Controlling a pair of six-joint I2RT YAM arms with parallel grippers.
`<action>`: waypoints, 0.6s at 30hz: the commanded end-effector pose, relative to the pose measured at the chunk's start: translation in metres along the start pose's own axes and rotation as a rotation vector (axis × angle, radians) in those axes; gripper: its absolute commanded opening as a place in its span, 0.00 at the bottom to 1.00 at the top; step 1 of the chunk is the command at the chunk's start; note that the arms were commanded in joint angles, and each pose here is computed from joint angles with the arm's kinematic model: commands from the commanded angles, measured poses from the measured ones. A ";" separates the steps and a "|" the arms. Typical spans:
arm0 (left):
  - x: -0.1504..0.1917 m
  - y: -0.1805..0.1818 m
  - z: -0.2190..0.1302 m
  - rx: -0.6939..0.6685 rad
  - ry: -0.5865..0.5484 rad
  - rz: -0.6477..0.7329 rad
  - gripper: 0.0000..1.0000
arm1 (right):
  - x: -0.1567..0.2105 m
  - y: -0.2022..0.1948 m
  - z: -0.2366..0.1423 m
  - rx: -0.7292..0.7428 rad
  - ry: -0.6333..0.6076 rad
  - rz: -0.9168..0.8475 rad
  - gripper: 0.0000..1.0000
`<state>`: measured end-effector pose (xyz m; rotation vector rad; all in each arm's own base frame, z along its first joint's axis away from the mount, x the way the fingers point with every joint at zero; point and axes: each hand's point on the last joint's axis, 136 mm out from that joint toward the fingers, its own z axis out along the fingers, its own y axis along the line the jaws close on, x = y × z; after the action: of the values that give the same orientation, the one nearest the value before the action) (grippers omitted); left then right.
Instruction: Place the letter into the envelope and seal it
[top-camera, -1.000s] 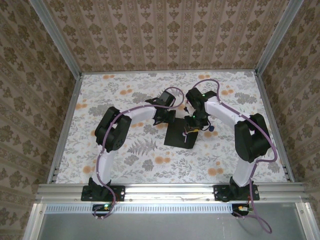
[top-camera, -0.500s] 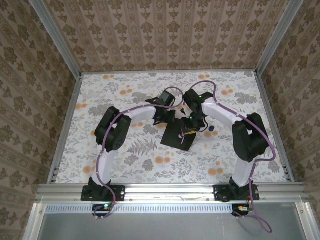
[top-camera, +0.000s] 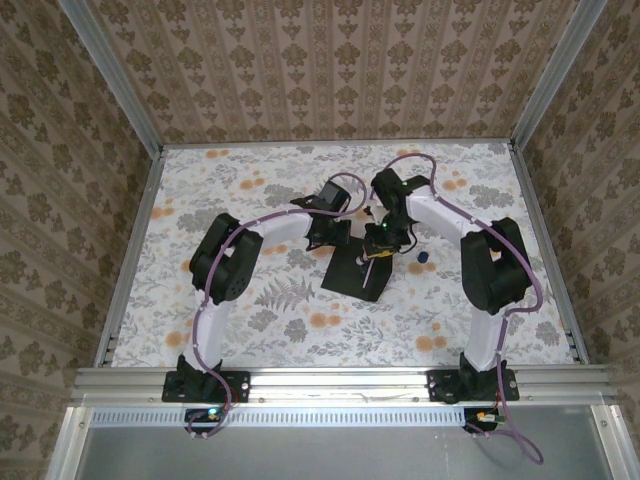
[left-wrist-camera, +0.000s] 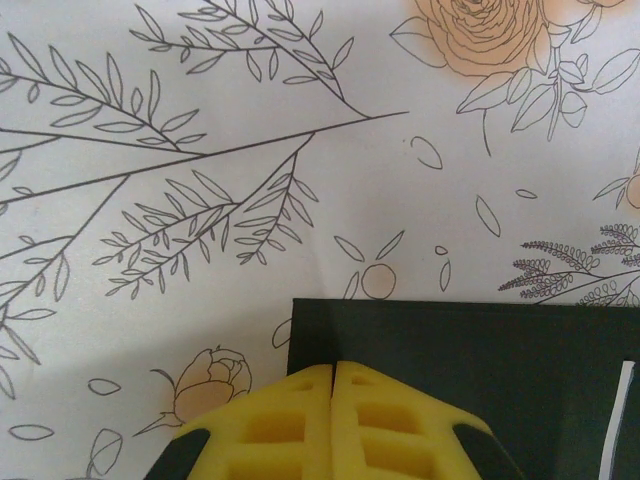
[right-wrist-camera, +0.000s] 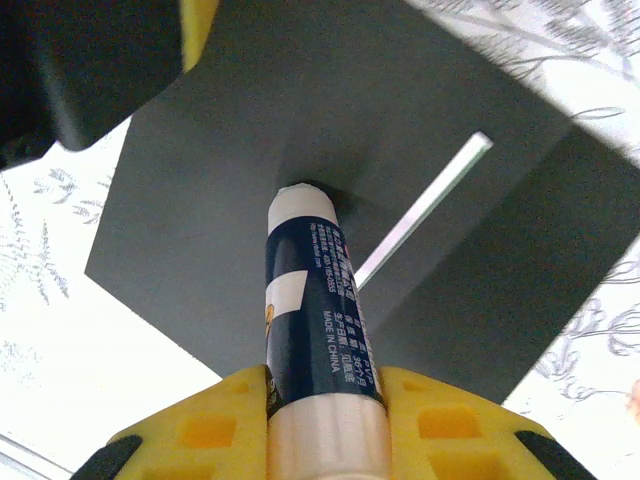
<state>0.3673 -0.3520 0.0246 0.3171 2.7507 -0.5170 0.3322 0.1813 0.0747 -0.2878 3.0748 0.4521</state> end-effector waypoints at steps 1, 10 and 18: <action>0.026 0.016 0.007 -0.060 0.082 -0.033 0.00 | -0.005 -0.034 0.006 0.104 0.017 0.031 0.13; 0.026 0.017 0.002 -0.071 0.058 -0.139 0.00 | -0.027 -0.022 -0.030 0.067 -0.081 0.032 0.13; 0.029 0.017 0.004 -0.069 0.069 -0.154 0.00 | -0.039 -0.004 -0.061 -0.001 -0.172 0.041 0.13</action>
<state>0.3668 -0.3509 0.0237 0.1472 2.7740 -0.5504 0.3681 0.1613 0.0987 -0.1922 2.9883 0.3905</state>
